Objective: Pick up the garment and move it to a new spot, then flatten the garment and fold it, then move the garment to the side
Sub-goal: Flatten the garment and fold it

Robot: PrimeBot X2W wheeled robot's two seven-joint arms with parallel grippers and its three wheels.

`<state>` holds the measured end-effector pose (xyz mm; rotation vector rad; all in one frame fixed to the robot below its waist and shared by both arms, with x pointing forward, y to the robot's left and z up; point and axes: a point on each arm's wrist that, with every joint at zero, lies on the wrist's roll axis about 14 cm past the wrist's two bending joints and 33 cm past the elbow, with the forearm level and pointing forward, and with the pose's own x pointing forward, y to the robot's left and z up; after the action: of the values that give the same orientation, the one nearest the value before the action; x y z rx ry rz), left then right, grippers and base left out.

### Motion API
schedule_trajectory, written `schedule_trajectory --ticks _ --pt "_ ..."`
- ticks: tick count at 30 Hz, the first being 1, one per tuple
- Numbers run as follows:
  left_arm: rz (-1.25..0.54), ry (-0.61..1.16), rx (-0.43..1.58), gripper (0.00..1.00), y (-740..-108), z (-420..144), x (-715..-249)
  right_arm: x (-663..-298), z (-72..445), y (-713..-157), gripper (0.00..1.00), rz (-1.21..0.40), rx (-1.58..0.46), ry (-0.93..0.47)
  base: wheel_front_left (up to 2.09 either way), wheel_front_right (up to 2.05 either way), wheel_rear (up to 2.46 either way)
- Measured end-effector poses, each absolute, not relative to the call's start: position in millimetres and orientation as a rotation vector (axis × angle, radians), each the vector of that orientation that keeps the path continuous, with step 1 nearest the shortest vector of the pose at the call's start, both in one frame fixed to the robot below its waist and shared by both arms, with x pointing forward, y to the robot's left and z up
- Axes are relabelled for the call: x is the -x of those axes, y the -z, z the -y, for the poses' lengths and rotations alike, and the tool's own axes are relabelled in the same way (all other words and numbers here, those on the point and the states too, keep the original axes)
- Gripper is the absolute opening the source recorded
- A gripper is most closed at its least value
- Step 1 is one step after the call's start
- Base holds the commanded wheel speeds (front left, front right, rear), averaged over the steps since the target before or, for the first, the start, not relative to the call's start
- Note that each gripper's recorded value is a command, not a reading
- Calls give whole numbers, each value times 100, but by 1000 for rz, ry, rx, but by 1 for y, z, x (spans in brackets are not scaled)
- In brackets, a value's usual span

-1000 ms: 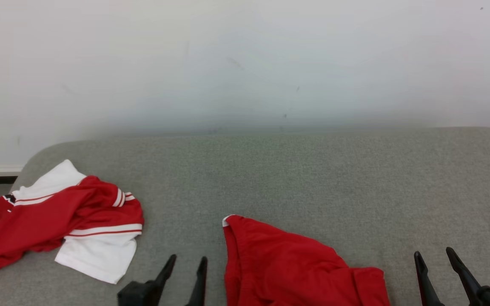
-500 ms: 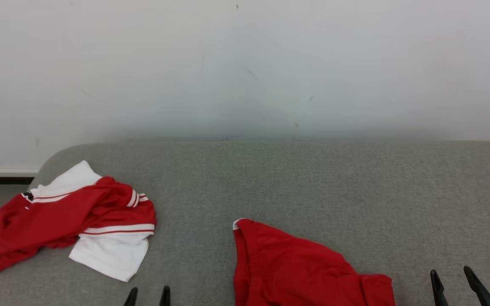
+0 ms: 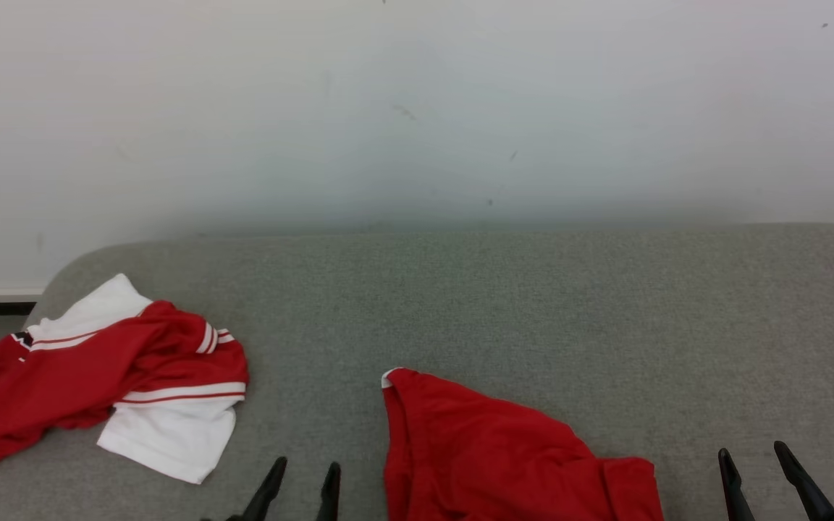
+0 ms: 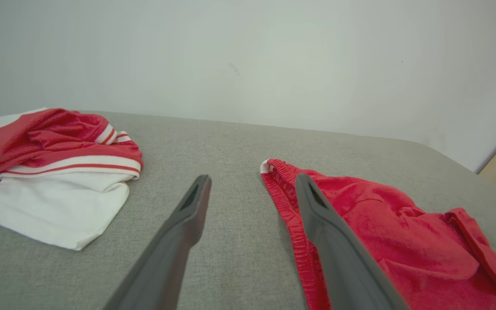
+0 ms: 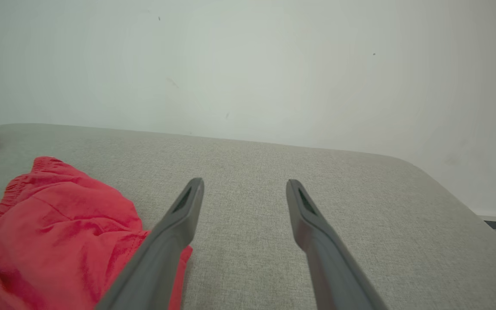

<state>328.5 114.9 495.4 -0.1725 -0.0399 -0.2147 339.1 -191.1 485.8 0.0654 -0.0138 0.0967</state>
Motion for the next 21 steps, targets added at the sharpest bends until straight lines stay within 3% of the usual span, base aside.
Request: schedule_trajectory --ticks 12,21 --pt "65 643 59 100 -522 8 -370 -334 213 -485 100 12 -73 -28 0 0 0" --pt "-68 989 -80 100 -501 99 -355 -327 233 -487 100 16 -74 39 0 0 0"
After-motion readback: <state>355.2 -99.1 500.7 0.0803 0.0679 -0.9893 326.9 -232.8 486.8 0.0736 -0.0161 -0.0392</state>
